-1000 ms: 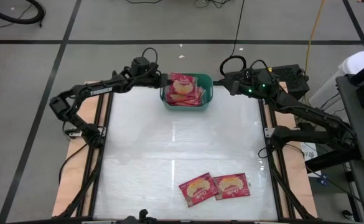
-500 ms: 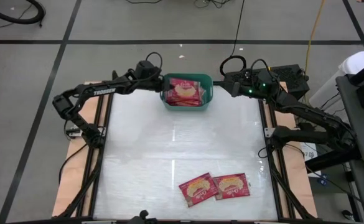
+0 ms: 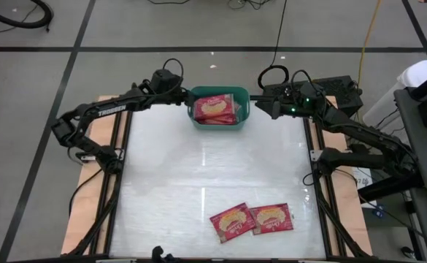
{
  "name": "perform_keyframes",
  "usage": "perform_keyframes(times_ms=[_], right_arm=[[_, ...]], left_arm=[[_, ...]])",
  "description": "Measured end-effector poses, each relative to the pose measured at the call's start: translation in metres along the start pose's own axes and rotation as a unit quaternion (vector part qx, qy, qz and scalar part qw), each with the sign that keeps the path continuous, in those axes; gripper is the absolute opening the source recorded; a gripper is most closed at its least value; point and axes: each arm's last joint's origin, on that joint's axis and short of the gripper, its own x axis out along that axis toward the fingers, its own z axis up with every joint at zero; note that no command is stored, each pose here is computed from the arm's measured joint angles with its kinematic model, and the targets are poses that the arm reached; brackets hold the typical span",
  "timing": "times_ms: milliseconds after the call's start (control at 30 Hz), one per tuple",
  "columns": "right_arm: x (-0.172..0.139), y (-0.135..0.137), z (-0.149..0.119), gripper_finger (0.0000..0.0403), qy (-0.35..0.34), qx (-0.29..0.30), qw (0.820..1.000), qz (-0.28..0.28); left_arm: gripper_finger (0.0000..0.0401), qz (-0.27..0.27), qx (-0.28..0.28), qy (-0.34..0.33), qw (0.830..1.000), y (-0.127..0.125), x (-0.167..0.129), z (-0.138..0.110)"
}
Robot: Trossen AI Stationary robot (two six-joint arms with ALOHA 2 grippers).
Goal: Sort popcorn bags into baskets
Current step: Put the red popcorn pack into the green bin
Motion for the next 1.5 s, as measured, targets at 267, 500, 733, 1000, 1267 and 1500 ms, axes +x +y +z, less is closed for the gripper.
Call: perform_keyframes(times_ms=[267, 500, 733, 1000, 1267, 1500], right_arm=[[0.0, 0.0, -0.001, 0.0155, 0.014, -0.028, 0.999, 0.01], [0.0, 0.0, -0.006, 0.0155, 0.059, -0.021, 0.997, 0.039], [-0.001, -0.004, -0.015, 0.0155, 0.111, 0.0, 0.993, 0.03], [-0.003, -0.005, -0.036, 0.0155, 0.196, 0.06, 0.979, -0.008], [0.0, 0.012, -0.054, 0.0155, 0.249, 0.126, 0.96, -0.004], [0.0, 0.041, -0.085, 0.0155, 0.315, 0.176, 0.933, 0.002]], left_arm=[[0.0201, 0.002, -0.035, 0.011, 0.999, -0.012, -0.018, -0.004], [0.0165, -0.029, -0.034, 0.064, 0.997, -0.042, -0.031, -0.026], [0.0142, -0.061, 0.009, 0.135, 0.989, -0.075, -0.035, -0.059], [0.0139, -0.088, 0.06, 0.2, 0.974, -0.106, -0.041, -0.098], [0.0152, -0.07, 0.104, 0.257, 0.958, -0.125, -0.054, -0.135], [0.0172, -0.055, 0.151, 0.281, 0.946, -0.143, -0.071, -0.171]])
